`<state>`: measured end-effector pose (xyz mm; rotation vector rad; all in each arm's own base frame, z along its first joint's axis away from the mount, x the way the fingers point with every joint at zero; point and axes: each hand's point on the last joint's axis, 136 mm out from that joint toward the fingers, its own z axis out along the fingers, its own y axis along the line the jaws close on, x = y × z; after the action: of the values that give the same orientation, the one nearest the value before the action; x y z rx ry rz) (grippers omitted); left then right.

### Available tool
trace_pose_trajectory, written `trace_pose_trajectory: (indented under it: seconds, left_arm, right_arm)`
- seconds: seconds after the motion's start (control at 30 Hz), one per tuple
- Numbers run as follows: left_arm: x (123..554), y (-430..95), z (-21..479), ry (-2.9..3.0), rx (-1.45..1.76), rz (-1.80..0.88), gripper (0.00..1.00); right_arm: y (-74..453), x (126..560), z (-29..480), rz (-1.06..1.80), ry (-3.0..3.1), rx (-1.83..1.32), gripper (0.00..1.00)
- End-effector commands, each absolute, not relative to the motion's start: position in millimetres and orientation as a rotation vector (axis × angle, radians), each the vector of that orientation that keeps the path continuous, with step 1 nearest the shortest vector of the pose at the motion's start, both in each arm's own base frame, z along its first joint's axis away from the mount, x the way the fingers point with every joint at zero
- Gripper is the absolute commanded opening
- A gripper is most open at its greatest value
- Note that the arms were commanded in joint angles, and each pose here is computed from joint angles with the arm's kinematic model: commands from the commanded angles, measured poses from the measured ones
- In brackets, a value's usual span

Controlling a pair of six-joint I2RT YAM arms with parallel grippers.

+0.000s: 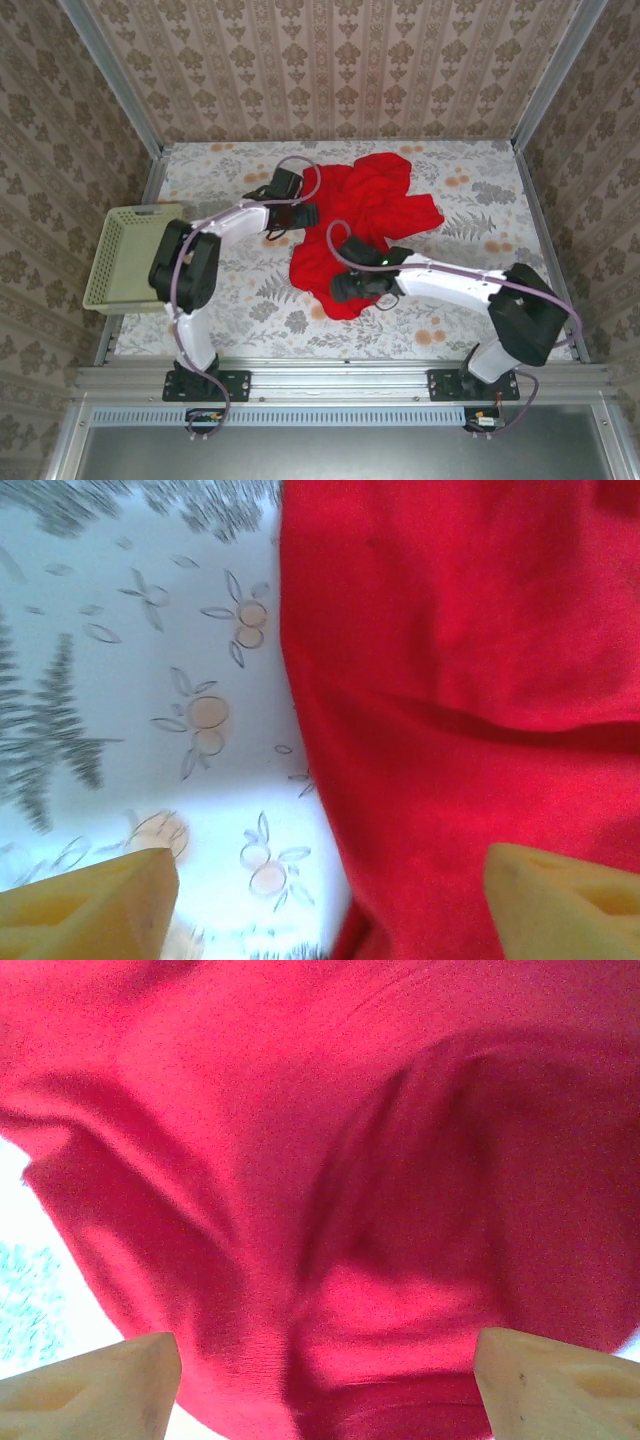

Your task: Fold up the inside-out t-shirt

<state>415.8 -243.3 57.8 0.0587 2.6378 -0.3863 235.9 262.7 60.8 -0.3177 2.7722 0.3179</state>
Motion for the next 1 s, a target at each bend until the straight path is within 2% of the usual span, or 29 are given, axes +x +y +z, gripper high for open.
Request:
trace_pose_trajectory:
  seconds: [0.0,0.07,0.17,0.23,0.37,0.53,0.67,0.77,0.83,0.97]
  left_arm:
    - [414.0,-257.2,40.0,2.709,0.164,-0.392,0.73]
    - [416.4,-248.6,28.6,2.745,0.132,-0.289,0.64]
    - [412.1,-229.0,16.4,2.775,0.09,-0.155,0.52]
    - [403.4,-215.9,10.3,2.786,0.074,-0.096,0.44]
    - [373.9,-189.1,1.8,2.795,0.024,-0.023,0.37]
    - [323.2,-156.3,4.4,2.756,-0.129,-0.029,0.37]
    - [274.9,-156.2,13.4,2.74,-0.183,-0.092,0.41]
    - [243.7,-154.2,21.7,2.728,-0.262,-0.137,0.42]
    - [230.8,-157.0,29.4,2.698,-0.295,-0.203,0.43]
    - [225.8,-158.4,55.2,2.634,-0.282,-0.279,0.53]
  right_arm:
    - [285.4,228.3,42.2,0.376,2.822,-0.291,0.78]
    - [272.9,232.7,26.4,0.276,2.853,-0.252,0.76]
    - [226.7,249.7,8.3,0.022,2.882,-0.121,0.73]
    - [201.0,259.8,0.4,-0.01,2.912,-0.019,0.7]
    - [160.6,287.8,0.0,0.003,2.9,0.142,0.7]
    - [121.6,325.7,6.2,-0.005,2.87,0.288,0.73]
    - [111.4,358.5,16.6,0.031,2.832,0.31,0.73]
    - [100.9,381.8,24.1,-0.051,2.808,0.272,0.74]
    - [92.3,386.6,29.9,-0.101,2.81,0.257,0.74]
    - [89.9,380.8,58.0,-0.071,2.745,0.222,0.76]
